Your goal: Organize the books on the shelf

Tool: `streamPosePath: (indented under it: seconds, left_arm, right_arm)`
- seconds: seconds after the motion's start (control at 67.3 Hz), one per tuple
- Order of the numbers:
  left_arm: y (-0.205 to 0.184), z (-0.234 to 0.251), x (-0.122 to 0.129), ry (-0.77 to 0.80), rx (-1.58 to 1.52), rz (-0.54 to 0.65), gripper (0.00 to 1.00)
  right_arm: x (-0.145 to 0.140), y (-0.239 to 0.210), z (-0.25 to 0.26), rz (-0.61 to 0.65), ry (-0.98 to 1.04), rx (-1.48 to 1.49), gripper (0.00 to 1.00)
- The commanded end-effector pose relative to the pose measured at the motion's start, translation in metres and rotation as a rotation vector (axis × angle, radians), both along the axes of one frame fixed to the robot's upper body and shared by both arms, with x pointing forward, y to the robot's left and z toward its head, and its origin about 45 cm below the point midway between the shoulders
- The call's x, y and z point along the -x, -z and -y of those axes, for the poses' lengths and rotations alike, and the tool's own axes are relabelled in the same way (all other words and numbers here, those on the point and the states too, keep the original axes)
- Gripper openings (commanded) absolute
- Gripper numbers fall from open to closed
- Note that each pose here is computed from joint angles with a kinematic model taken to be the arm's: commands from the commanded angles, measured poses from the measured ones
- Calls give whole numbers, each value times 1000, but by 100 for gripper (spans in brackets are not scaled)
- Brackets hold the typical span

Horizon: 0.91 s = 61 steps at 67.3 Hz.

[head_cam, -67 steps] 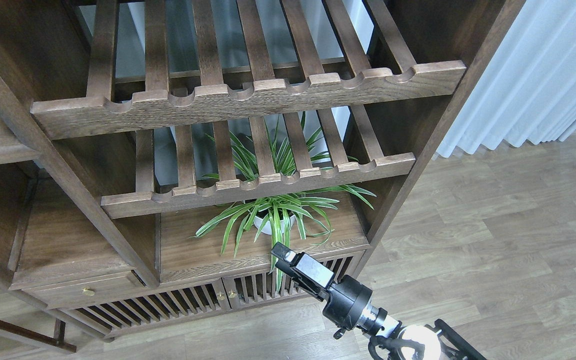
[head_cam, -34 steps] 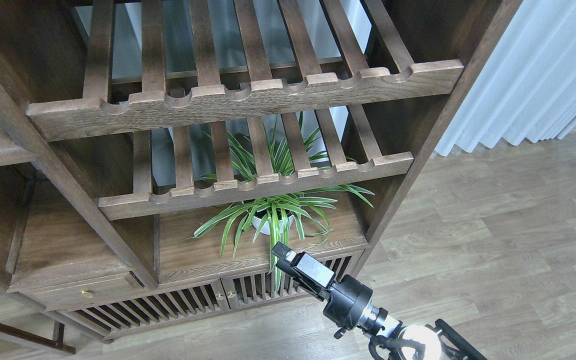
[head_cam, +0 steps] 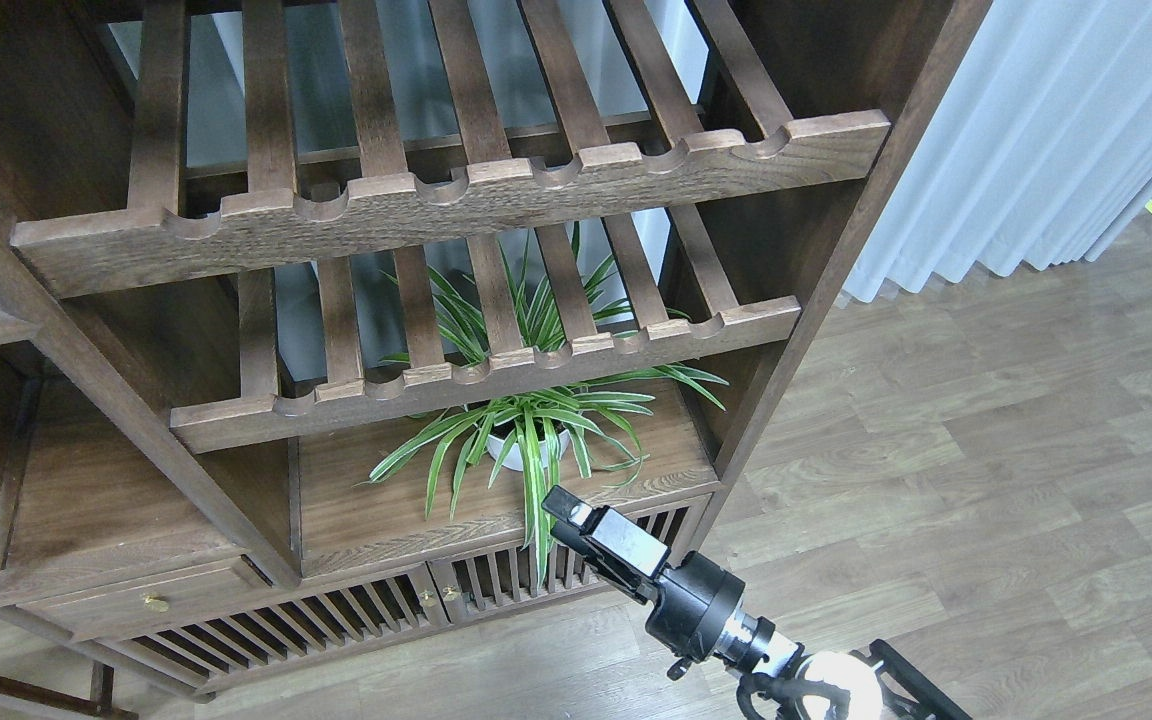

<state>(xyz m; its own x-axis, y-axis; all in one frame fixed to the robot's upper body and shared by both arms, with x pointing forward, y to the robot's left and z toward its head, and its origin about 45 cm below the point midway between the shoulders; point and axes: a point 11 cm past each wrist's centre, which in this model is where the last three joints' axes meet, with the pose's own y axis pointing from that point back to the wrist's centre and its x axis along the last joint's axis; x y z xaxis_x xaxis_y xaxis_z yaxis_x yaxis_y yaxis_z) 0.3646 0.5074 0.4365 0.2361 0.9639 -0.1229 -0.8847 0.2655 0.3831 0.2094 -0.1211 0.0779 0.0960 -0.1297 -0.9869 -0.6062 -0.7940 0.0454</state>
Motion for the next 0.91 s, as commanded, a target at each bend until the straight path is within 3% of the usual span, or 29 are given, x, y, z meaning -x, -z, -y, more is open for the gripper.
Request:
streamPosePath:
  seconds: [0.0, 0.683, 0.891]
  left_arm:
    - [-3, -4, 10, -3, -30, -15, 99]
    - [19, -50, 83, -117, -179, -225, 100]
    - [31, -76, 127, -201, -222, -339, 100]
  right_arm:
    - [0, 0, 0, 0, 1, -1, 100]
    - [0, 0, 0, 0, 1, -1, 100]
    - [0, 0, 0, 0, 1, -1, 100]
